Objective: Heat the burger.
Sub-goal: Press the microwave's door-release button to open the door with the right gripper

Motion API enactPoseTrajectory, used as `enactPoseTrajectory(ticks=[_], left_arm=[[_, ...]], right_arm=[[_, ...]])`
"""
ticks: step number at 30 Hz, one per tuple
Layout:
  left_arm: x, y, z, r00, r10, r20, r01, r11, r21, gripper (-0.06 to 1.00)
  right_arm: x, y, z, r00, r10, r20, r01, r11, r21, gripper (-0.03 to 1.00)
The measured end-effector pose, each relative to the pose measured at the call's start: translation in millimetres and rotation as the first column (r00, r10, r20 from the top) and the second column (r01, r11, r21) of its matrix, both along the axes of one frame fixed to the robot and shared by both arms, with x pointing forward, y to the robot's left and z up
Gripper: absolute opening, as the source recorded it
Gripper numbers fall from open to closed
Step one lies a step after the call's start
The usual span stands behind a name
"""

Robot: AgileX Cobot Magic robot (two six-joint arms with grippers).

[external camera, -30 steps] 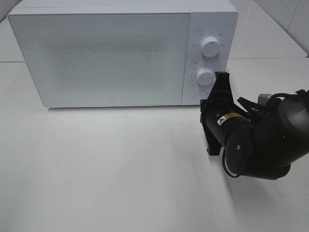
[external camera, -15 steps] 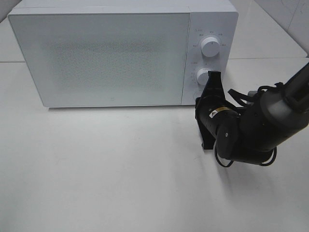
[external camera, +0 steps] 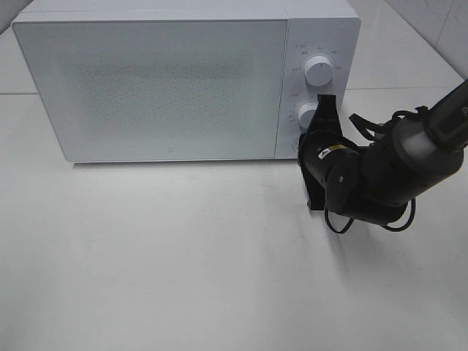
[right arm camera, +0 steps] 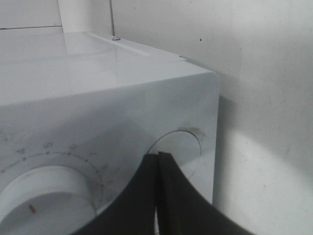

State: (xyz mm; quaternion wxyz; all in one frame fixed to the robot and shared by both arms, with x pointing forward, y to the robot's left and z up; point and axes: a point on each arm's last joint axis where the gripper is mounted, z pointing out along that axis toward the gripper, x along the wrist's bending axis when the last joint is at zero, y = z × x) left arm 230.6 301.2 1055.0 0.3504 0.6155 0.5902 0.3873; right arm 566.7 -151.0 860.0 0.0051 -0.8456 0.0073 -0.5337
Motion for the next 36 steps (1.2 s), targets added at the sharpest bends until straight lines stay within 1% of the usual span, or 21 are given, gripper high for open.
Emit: enactPoseTrajectory(ticks=[7, 19, 27, 32, 36], left_arm=[[0, 0, 0, 1.000, 0.000, 0.000, 0.000, 1.000, 0.000, 0.99], [0, 0, 0, 1.000, 0.000, 0.000, 0.000, 1.000, 0.000, 0.99], [0, 0, 0, 1.000, 0.000, 0.000, 0.000, 1.000, 0.000, 0.99], [0, 0, 0, 1.000, 0.000, 0.000, 0.000, 1.000, 0.000, 0.99], [0, 0, 0, 1.000, 0.000, 0.000, 0.000, 1.000, 0.000, 0.99]], right_arm=[[7, 3, -12, 1.000, -0.005, -0.007, 0.005, 1.000, -0.013, 0.01], [13, 5, -13, 1.000, -0.029, -0.001, 0.029, 0.999, -0.026, 0.01], [19, 8, -11, 0.998, -0.069, 0.007, 0.069, 0.998, -0.011, 0.01], [23, 14, -14, 0.993, -0.114, 0.007, 0.114, 0.993, 0.012, 0.01], [24, 14, -13, 0.992, -0.123, 0.006, 0.123, 0.992, 0.014, 0.01]])
